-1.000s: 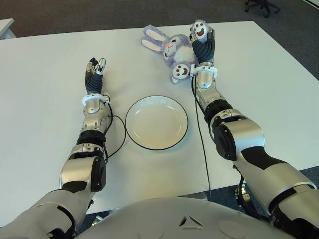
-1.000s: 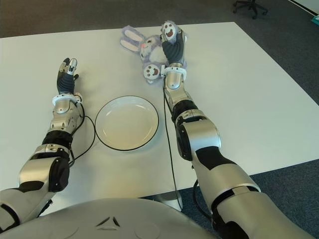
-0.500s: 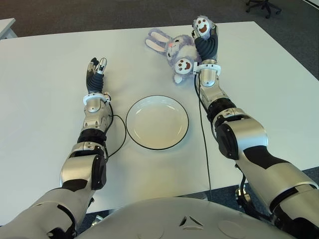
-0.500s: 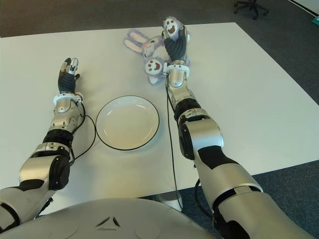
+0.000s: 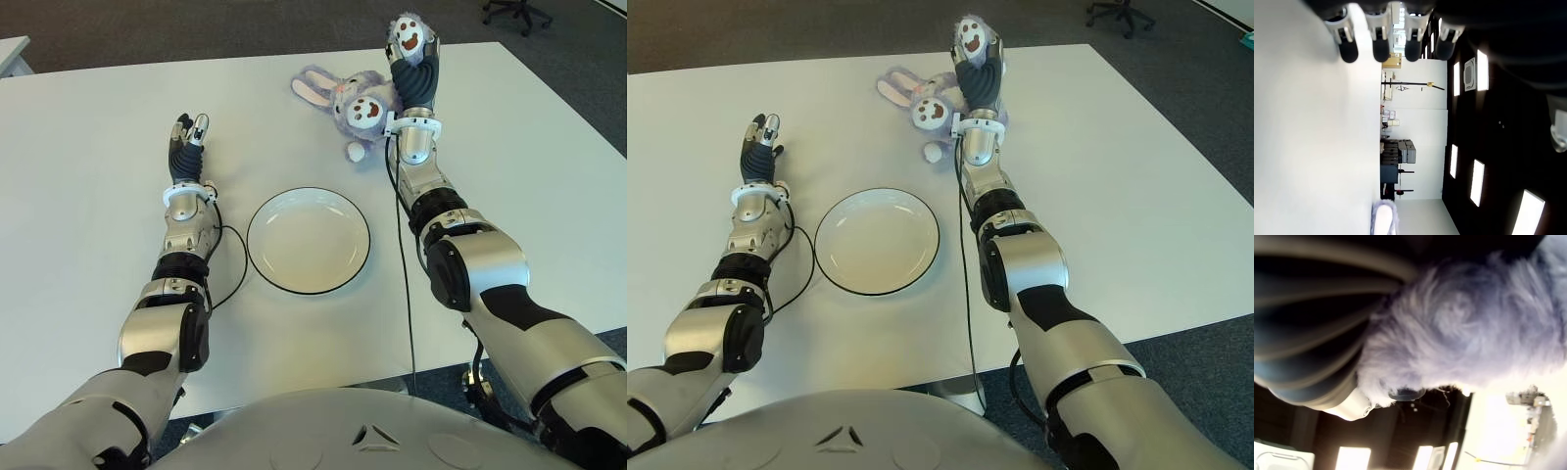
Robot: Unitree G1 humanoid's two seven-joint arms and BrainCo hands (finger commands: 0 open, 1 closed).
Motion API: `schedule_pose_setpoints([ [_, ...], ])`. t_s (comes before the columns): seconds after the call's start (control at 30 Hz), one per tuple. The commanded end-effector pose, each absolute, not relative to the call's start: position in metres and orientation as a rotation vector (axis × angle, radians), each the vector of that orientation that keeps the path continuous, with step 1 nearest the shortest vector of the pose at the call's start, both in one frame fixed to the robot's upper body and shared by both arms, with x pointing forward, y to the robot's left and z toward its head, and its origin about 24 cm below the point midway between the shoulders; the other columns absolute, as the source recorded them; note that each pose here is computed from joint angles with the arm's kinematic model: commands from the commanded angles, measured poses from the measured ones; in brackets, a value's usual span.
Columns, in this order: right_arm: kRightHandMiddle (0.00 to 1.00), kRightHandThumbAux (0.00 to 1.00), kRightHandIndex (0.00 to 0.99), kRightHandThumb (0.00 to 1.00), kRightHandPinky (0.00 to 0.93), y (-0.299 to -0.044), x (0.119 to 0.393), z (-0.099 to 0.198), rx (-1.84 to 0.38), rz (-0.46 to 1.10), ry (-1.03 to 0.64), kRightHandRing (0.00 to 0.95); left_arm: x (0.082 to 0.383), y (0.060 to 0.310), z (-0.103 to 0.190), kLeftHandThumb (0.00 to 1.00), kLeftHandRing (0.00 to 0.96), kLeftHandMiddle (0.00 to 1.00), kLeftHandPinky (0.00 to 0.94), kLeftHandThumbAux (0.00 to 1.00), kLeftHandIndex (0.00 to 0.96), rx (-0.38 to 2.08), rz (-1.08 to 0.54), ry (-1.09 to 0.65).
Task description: Put the doll into the plate.
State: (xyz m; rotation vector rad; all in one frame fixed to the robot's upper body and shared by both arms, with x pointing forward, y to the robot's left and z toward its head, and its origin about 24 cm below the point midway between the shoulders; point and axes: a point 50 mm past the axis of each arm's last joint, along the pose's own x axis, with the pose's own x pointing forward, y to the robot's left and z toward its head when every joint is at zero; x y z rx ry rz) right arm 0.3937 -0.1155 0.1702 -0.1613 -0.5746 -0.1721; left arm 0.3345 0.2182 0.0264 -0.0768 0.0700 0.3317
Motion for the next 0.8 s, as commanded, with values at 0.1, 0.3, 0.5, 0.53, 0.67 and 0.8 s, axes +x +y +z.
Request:
schedule_pose_setpoints([
  [0.1, 0.852, 0.703, 0.441, 0.748, 0.841, -0.111, 0.392, 0.181, -0.113, -0.156, -0.635, 0.851, 0.306, 0.213, -0.025, 0.000, 0.069, 0.069, 0.068, 0.397, 0.000, -0.115, 0.341, 0.290],
  [0.3, 0.855, 0.703, 0.441, 0.746, 0.852, -0.110, 0.391, 0.188, -0.100, -0.166, -0.674, 0.859, 0.306, 0.213, -0.025, 0.000, 0.072, 0.070, 0.064, 0.400, 0.000, -0.114, 0.340, 0.291],
  [0.5, 0.845, 0.703, 0.441, 0.746, 0.830, -0.109, 0.390, 0.190, -0.076, -0.167, -0.688, 0.849, 0.306, 0.213, -0.026, 0.000, 0.081, 0.082, 0.051, 0.404, 0.000, -0.115, 0.342, 0.290],
  [0.53, 0.843, 0.703, 0.441, 0.746, 0.826, -0.109, 0.390, 0.191, -0.068, -0.166, -0.696, 0.847, 0.306, 0.213, -0.026, 0.000, 0.082, 0.083, 0.051, 0.404, 0.000, -0.115, 0.342, 0.290],
  [0.67, 0.814, 0.703, 0.442, 0.747, 0.763, -0.109, 0.388, 0.192, -0.050, -0.158, -0.717, 0.815, 0.306, 0.213, -0.026, 0.000, 0.076, 0.078, 0.032, 0.403, 0.000, -0.114, 0.342, 0.290],
  [0.8, 0.787, 0.702, 0.442, 0.748, 0.758, -0.110, 0.386, 0.195, -0.041, -0.154, -0.741, 0.793, 0.306, 0.213, -0.026, 0.000, 0.072, 0.076, 0.016, 0.401, 0.000, -0.112, 0.341, 0.291],
])
